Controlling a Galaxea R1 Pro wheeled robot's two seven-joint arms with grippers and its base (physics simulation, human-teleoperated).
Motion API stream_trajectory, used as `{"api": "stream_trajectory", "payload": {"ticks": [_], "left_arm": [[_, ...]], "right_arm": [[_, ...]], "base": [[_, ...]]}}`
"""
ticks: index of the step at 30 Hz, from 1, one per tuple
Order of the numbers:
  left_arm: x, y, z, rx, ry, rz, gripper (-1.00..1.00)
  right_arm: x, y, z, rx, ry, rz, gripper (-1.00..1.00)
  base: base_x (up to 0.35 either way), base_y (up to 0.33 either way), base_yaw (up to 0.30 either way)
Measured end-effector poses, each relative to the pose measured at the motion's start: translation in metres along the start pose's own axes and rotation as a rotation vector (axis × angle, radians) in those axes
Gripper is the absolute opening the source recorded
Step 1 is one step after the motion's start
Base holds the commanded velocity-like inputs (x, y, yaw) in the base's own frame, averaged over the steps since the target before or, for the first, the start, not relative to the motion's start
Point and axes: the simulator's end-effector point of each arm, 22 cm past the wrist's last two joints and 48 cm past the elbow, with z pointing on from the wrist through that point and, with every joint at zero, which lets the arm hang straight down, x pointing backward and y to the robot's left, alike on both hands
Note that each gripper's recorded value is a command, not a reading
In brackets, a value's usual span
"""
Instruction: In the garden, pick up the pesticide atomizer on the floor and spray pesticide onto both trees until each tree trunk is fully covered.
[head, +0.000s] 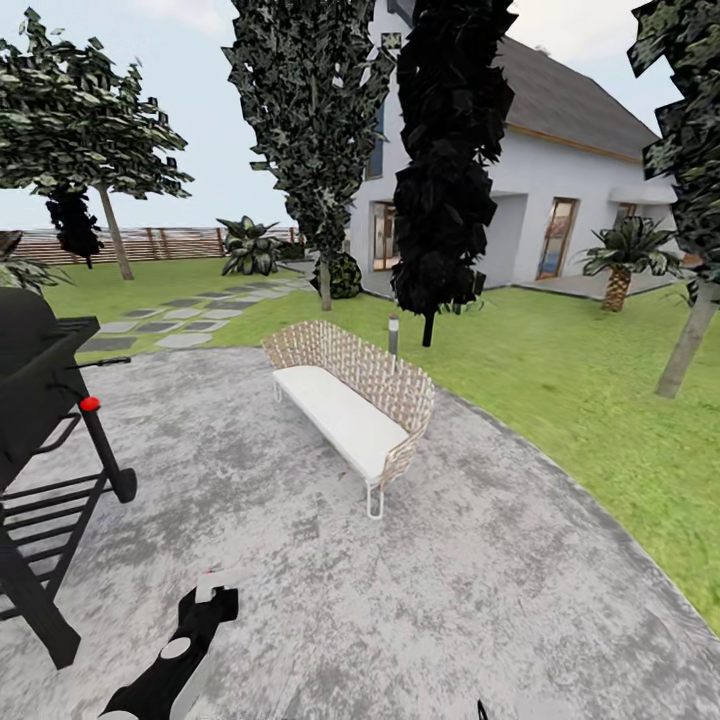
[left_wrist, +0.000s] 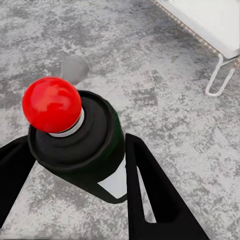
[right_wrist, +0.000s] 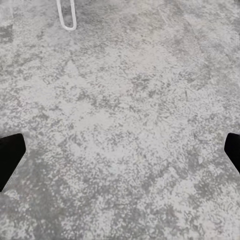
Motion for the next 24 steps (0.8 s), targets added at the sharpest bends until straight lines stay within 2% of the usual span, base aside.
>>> {"api": "stream_trajectory", "payload": {"ticks": [4, 8, 24], "left_arm": [[-0.011, 0.0, -0.001, 0.0, -0.047, -0.004, -1.0], [-0.013, 0.0, -0.002, 0.001, -0.062, -0.005, -1.0], [-0.015, -0.001, -0.003, 0.002, -0.07, -0.006, -1.0]], "right_arm": [[-0.001, 0.001, 0.0, -0.001, -0.003, 0.001, 1.0], [-0.003, 0.001, 0.0, -0.002, -0.006, 0.0, 1.0], [0.003, 0.004, -0.003, -0.008, 0.007, 0.0, 1.0]], "base": [[0.001, 0.0, 0.299], [0.096, 0.0, 0.299], [0.325, 0.049, 0.215]]}}
